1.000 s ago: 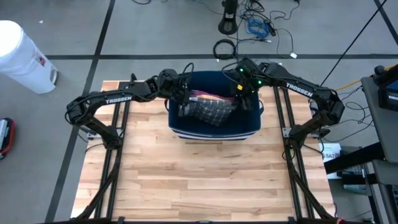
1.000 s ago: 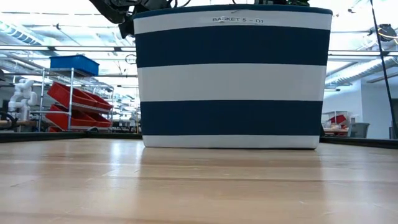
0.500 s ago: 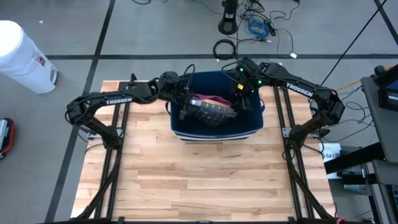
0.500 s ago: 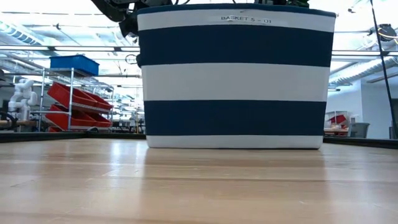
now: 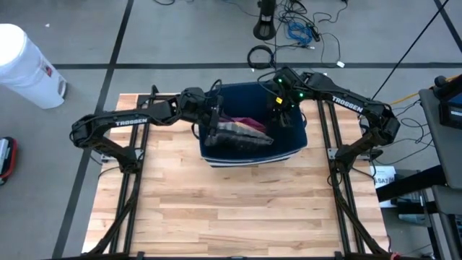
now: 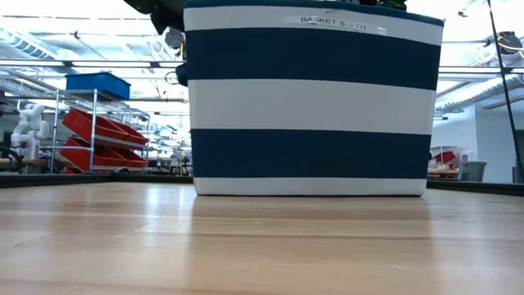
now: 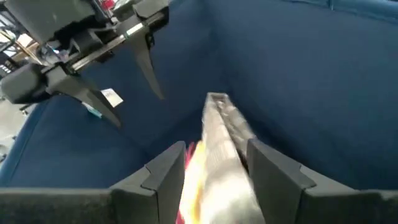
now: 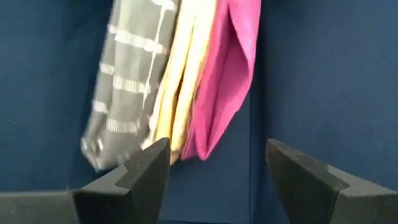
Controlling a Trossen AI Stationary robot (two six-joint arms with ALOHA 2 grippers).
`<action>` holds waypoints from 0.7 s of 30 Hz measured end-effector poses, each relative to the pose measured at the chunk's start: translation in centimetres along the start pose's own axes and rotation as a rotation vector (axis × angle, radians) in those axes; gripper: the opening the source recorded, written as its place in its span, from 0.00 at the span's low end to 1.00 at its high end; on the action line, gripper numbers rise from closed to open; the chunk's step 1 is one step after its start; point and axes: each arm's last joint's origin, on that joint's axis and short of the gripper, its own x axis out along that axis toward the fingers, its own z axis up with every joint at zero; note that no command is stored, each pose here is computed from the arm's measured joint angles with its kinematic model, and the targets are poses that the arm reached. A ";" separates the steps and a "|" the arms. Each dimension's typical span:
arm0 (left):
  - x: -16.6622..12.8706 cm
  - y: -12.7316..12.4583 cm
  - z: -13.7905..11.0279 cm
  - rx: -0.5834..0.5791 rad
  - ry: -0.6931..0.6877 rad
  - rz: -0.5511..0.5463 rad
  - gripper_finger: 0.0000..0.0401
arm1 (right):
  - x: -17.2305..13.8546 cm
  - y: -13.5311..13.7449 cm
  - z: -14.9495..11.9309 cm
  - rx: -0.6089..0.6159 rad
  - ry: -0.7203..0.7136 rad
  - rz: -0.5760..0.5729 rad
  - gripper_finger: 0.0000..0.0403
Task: Fold towel
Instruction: Put the stacked towels into the blue bin, then return to Home Position
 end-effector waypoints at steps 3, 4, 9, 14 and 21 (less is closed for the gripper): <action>-0.2 -0.3 0.6 0.010 -0.015 -0.002 0.44 | 0.0 0.0 0.0 0.001 0.000 0.001 0.62; -0.3 -0.4 0.8 0.011 -0.024 -0.002 0.44 | 0.0 0.0 0.0 0.001 0.000 0.001 0.62; -0.6 -0.8 2.0 0.023 -0.070 0.001 0.44 | 0.0 0.0 0.1 -0.003 -0.011 -0.003 0.62; -0.5 -1.4 2.8 0.042 -0.100 -0.010 0.44 | -0.4 0.0 0.3 -0.016 -0.036 -0.023 0.62; -0.2 -1.8 3.8 0.079 -0.154 0.004 0.44 | -2.4 0.2 1.8 -0.100 -0.248 -0.058 0.62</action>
